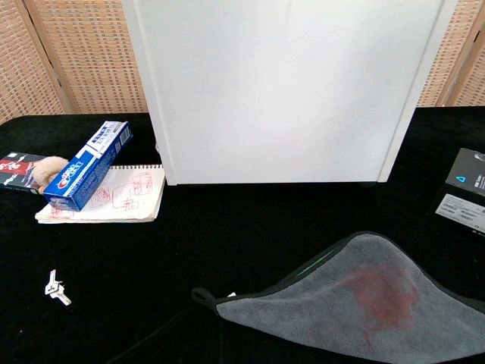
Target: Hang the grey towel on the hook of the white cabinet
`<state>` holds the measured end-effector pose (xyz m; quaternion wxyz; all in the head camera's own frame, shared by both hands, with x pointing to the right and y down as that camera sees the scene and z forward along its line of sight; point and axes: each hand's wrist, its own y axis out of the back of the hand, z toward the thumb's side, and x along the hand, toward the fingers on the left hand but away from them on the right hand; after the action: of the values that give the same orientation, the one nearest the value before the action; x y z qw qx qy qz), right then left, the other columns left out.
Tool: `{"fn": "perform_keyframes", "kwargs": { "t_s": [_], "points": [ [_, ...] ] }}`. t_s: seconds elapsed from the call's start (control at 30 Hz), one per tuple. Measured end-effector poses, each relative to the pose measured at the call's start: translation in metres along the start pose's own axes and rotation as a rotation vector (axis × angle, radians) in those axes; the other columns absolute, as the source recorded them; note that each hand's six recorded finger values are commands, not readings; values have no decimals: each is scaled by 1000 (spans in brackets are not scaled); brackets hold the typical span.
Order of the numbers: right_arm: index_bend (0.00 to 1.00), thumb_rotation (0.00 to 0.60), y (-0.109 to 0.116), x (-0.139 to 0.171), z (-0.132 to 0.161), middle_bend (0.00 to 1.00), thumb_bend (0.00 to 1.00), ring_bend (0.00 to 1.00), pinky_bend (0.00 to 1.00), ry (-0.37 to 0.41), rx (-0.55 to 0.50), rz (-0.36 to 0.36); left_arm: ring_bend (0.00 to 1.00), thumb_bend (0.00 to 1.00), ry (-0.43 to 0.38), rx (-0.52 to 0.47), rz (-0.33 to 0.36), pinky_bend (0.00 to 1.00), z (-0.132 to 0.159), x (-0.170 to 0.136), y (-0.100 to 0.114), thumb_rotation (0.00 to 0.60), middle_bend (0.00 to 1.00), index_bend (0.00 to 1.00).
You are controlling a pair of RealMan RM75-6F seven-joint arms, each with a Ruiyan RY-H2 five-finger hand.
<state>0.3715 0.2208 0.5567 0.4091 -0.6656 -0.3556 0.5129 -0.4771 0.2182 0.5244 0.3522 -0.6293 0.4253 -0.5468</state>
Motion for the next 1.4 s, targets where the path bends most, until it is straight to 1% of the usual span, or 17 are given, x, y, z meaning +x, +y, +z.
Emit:
{"fn": "perform_keyframes", "kwargs": {
  "t_s": [0.03, 0.1, 0.13, 0.23, 0.27, 0.3, 0.33, 0.43, 0.5, 0.63, 0.7, 0.83, 1.03, 1.2, 1.27, 1.4],
  "points": [
    [34, 600, -4, -7, 8, 948, 0, 815, 793, 40, -15, 27, 0, 0, 1, 0, -1, 0, 0, 1, 0, 600, 0, 0],
    [80, 600, -12, -18, 20, 985, 0, 858, 870, 101, -38, 77, 0, 0, 3, 3, -8, 0, 0, 3, -2, 600, 0, 0],
    [106, 600, -18, -25, 29, 996, 0, 877, 902, 141, -51, 116, 0, 0, 5, 5, -11, 0, -1, 3, -2, 600, 0, 0],
    [141, 600, -35, -41, 52, 1000, 0, 915, 966, 233, -74, 220, 0, 0, 17, 8, -21, 0, -3, 6, -5, 600, 0, 0],
    [150, 600, -43, -47, 61, 1000, 0, 924, 979, 266, -78, 261, 0, 0, 22, 8, -24, 0, -4, 7, -6, 600, 0, 0],
    [165, 600, -47, -49, 66, 1000, 0, 935, 993, 281, -79, 282, 0, 0, 26, 9, -26, 0, -4, 8, -7, 600, 0, 0],
    [179, 600, -56, -54, 76, 1000, 0, 942, 1000, 309, -79, 321, 0, 0, 29, 10, -29, 0, -5, 9, -7, 600, 0, 0],
    [213, 600, -79, -62, 103, 1000, 0, 949, 1000, 367, -78, 406, 0, 0, 38, 12, -39, 0, -7, 12, -10, 600, 0, 0],
    [241, 600, -90, -66, 116, 1000, 0, 949, 1000, 383, -79, 441, 0, 0, 44, 14, -48, 0, -8, 14, -12, 600, 0, 0],
    [264, 600, -113, -73, 142, 1000, 0, 949, 1000, 398, -92, 516, 0, 0, 49, 15, -64, 0, -9, 16, -17, 600, 0, 0],
    [277, 600, -121, -77, 153, 1000, 0, 949, 1000, 408, -86, 536, 0, 0, 49, 16, -68, 0, -9, 17, -18, 600, 0, 0],
    [292, 600, -135, -85, 172, 1000, 4, 949, 1000, 422, -63, 548, 0, 0, 53, 16, -73, 0, -10, 18, -19, 600, 0, 0],
    [291, 600, -150, -90, 184, 1000, 29, 949, 1000, 415, -23, 565, 0, 0, 52, 16, -72, 0, -9, 18, -19, 600, 0, 0],
    [300, 600, -161, -91, 190, 1000, 80, 949, 1000, 410, 1, 560, 0, 0, 53, 14, -70, 0, -9, 18, -19, 600, 0, 0],
    [325, 600, -163, -93, 193, 1000, 108, 949, 1000, 408, 7, 550, 0, 0, 55, 15, -72, 0, -9, 18, -20, 600, 0, 0],
    [391, 600, -167, -93, 194, 1000, 199, 949, 1000, 402, 17, 548, 0, 0, 54, 17, -78, 0, -9, 18, -21, 600, 0, 0]
  ]
}}
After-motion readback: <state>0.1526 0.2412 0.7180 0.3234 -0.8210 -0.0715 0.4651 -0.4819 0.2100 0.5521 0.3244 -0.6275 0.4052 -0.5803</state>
